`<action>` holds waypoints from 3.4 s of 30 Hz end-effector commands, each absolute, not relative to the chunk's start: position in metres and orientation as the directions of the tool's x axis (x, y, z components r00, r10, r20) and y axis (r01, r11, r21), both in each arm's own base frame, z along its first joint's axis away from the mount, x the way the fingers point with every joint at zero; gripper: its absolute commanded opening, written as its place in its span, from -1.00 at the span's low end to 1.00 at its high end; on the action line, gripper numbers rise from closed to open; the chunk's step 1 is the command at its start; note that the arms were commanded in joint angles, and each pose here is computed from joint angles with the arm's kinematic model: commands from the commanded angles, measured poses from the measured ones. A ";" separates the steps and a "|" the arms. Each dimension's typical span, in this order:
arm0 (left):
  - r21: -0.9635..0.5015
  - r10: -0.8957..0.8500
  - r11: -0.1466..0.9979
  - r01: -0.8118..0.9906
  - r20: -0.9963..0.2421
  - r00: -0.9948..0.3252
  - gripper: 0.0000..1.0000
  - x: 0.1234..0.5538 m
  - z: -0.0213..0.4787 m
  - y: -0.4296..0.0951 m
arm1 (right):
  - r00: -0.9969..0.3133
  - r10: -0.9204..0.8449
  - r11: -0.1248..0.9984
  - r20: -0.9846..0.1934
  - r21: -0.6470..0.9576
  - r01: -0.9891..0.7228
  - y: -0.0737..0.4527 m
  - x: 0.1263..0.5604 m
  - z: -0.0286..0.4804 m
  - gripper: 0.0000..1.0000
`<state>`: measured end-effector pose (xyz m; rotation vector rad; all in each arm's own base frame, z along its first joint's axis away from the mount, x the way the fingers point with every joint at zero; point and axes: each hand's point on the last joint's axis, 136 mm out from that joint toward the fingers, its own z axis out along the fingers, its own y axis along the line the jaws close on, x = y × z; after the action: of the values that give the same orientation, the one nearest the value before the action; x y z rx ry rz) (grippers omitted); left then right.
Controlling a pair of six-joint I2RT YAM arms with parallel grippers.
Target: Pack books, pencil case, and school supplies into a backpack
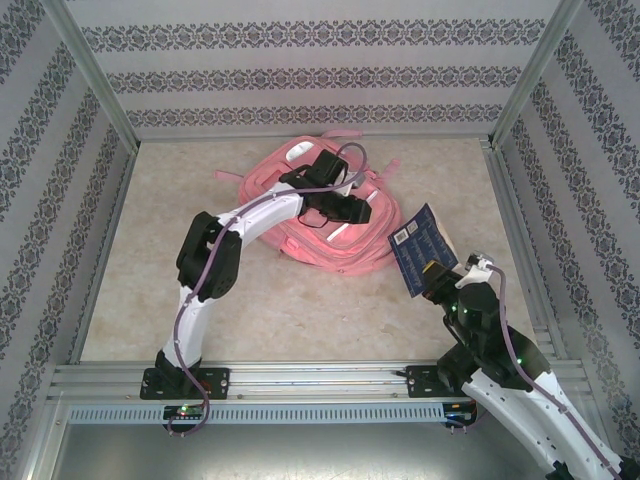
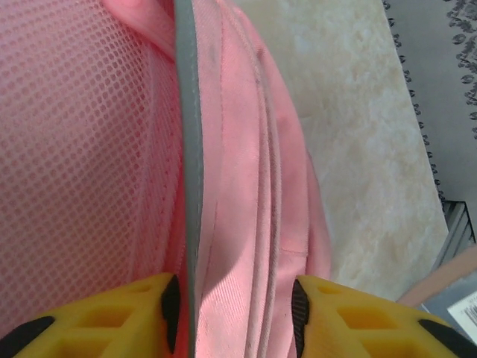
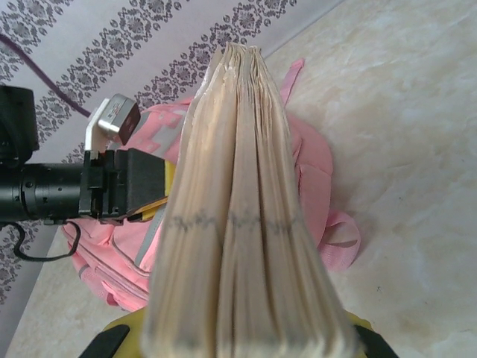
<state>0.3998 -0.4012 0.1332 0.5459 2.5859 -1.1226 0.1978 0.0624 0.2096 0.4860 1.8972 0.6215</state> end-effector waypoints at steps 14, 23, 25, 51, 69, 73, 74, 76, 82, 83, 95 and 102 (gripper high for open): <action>-0.578 0.176 0.621 0.530 -0.556 -0.812 -1.00 0.402 0.261 -0.359 | -0.304 0.589 0.796 -0.749 0.603 0.057 0.046 0.195 0.240 -1.00; -0.661 0.064 0.534 0.527 -0.590 -0.805 -1.00 0.401 0.329 -0.324 | -0.412 0.607 0.744 -0.680 0.668 -0.008 0.083 0.208 0.233 -1.00; -0.672 0.058 0.515 0.531 -0.591 -0.804 -1.00 0.400 0.337 -0.321 | -0.453 0.624 0.701 -0.637 0.712 -0.036 0.099 0.212 0.232 -1.00; -0.761 0.013 0.395 0.514 -0.555 -0.832 -1.00 0.404 0.345 -0.320 | -0.603 0.749 0.321 -0.274 0.946 -0.031 0.200 0.355 0.206 -1.00; -0.804 -0.012 0.381 0.456 -0.497 -0.868 -1.00 0.415 0.314 -0.325 | -0.663 0.652 0.583 -0.368 0.802 0.128 0.179 0.357 0.130 0.31; -0.796 -0.016 0.401 0.452 -0.500 -0.866 -1.00 0.418 0.311 -0.324 | -0.648 0.654 0.615 -0.391 0.773 0.155 0.160 0.341 0.131 0.39; -0.796 -0.015 0.405 0.450 -0.498 -0.867 -1.00 0.419 0.309 -0.324 | -0.644 0.653 0.627 -0.399 0.761 0.166 0.155 0.338 0.131 0.40; -0.798 -0.014 0.410 0.442 -0.490 -0.872 -1.00 0.419 0.305 -0.325 | -0.629 0.658 0.657 -0.415 0.724 0.210 0.140 0.327 0.129 0.40; -0.799 0.010 0.435 0.416 -0.457 -0.889 -1.00 0.416 0.279 -0.334 | -0.543 0.688 0.701 -0.481 0.635 0.324 0.092 0.289 0.137 0.35; -0.800 0.017 0.438 0.410 -0.449 -0.894 -1.00 0.415 0.274 -0.337 | -0.521 0.695 0.702 -0.496 0.627 0.338 0.083 0.283 0.139 0.32; -0.791 0.076 0.508 0.340 -0.352 -0.933 -1.00 0.391 0.189 -0.385 | -0.494 0.653 0.752 -0.574 0.573 0.326 0.058 0.248 0.149 0.17; -0.835 -0.137 0.506 0.215 -0.324 -0.936 -1.00 0.378 0.172 -0.385 | -0.517 0.662 0.749 -0.542 0.488 0.447 0.048 0.247 0.125 0.08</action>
<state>0.3694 -0.3781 0.1369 0.2057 2.5679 -1.3483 0.2490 0.0590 0.1263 0.7946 2.2105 0.4418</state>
